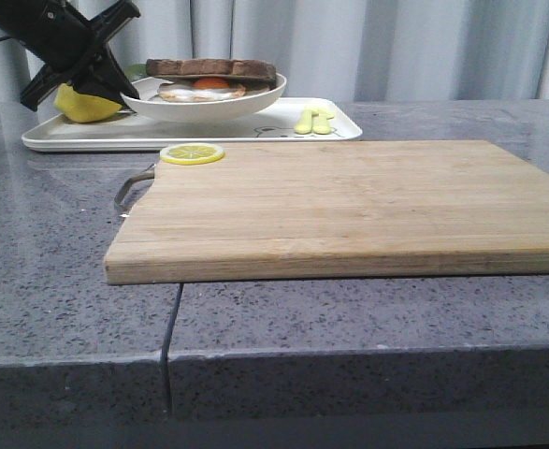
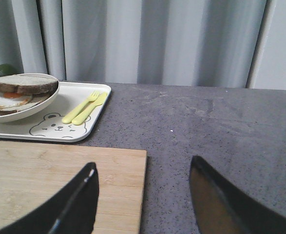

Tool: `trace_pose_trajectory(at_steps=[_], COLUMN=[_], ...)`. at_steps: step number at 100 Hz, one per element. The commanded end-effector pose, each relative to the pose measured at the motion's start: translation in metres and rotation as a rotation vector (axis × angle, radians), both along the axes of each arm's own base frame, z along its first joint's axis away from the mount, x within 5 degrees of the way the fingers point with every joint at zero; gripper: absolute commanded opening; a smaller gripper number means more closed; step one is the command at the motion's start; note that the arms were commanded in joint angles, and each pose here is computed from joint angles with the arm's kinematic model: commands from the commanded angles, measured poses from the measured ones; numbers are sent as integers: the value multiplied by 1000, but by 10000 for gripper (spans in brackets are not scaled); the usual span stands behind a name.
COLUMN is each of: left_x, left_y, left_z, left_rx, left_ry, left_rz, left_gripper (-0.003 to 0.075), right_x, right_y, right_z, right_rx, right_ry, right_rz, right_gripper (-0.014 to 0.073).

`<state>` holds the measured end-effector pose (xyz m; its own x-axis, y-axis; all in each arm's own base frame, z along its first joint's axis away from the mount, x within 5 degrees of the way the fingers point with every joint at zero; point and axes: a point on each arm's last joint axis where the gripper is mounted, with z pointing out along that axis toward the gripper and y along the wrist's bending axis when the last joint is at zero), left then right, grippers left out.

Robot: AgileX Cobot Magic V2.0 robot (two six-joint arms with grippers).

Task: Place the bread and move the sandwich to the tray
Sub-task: 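Carry the plate with the left gripper over the white tray and lower it, then open the left gripper and raise it away from the plate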

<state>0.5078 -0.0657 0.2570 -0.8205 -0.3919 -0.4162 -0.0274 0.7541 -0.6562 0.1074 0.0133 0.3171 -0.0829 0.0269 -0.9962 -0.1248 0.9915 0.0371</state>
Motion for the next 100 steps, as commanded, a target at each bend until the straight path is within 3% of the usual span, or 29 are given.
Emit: trace_pose_trajectory(at_steps=[1,48,100], left_x=[-6,3,5], left_y=[-3,-3,-2], left_z=[52,25,30], left_rx=[-78,-71,-69], left_ry=[-134,-58,-94], left_rz=[45,65,85], left_gripper=[-20,-20,-19], right_x=[0,0,0], right_y=[-3,-3,-3], right_z=[15,15,15], right_rx=[17,17,17], right_ry=[-96,-96,-96], right_rz=[-26,-26,-26], right_gripper=[427,427,427])
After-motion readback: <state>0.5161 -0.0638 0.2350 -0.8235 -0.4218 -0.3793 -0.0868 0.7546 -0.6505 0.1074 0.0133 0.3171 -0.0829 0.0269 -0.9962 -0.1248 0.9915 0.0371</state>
